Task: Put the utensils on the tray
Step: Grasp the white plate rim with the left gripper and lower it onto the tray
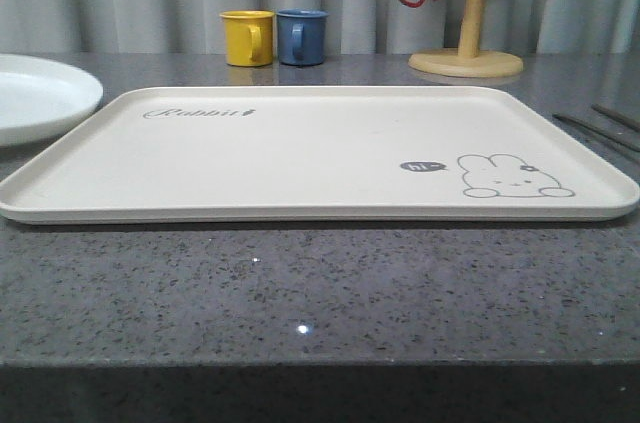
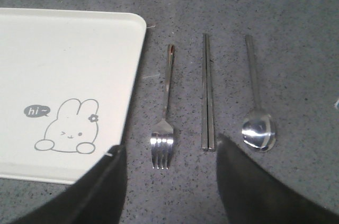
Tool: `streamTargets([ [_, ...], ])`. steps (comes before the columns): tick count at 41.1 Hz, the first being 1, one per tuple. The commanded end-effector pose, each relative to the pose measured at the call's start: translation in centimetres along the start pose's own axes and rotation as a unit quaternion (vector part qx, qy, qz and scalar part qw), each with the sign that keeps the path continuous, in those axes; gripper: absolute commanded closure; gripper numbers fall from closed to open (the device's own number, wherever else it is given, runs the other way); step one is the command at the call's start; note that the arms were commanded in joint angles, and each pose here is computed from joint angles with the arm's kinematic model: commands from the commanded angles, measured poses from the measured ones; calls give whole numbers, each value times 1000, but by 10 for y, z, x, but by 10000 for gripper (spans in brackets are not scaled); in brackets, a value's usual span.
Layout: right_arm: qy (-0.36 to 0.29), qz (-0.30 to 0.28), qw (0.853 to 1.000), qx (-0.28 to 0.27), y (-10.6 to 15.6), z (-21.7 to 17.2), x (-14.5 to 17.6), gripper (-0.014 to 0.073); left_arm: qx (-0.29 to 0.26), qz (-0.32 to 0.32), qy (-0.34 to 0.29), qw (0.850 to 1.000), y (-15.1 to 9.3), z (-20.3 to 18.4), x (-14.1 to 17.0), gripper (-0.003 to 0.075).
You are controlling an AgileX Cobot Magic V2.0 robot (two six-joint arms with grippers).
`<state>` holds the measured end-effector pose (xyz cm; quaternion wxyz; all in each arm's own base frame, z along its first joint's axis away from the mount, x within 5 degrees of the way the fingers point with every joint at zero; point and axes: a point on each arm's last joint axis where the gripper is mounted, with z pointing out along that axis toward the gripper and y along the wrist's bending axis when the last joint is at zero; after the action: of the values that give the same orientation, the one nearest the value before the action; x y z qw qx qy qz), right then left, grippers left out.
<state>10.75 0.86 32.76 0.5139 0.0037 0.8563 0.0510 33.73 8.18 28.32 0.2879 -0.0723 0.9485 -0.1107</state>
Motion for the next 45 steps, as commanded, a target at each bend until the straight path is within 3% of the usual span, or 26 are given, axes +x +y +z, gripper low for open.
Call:
streamTargets([
  [1, -43, -3, 999, -2, 1, -4, -14, 180, 28, 5, -74, 997, -22, -45, -20, 738],
  [12, -43, -3, 999, -2, 1, -4, -14, 180, 90, 70, -38, 993, -73, -52, -16, 738],
  [25, -43, -3, 999, -2, 1, -4, -14, 180, 165, 193, 23, 967, -156, -22, 7, 738],
  [31, -43, -3, 999, -2, 1, -4, -14, 180, 167, 217, 58, 960, -170, 0, 16, 738],
  [41, -43, -3, 999, -2, 1, -4, -14, 180, 162, 218, 100, 957, -171, 34, 22, 736],
  [45, -43, -3, 999, -2, 1, -4, -14, 180, 162, 217, 99, 958, -171, 35, 22, 669],
])
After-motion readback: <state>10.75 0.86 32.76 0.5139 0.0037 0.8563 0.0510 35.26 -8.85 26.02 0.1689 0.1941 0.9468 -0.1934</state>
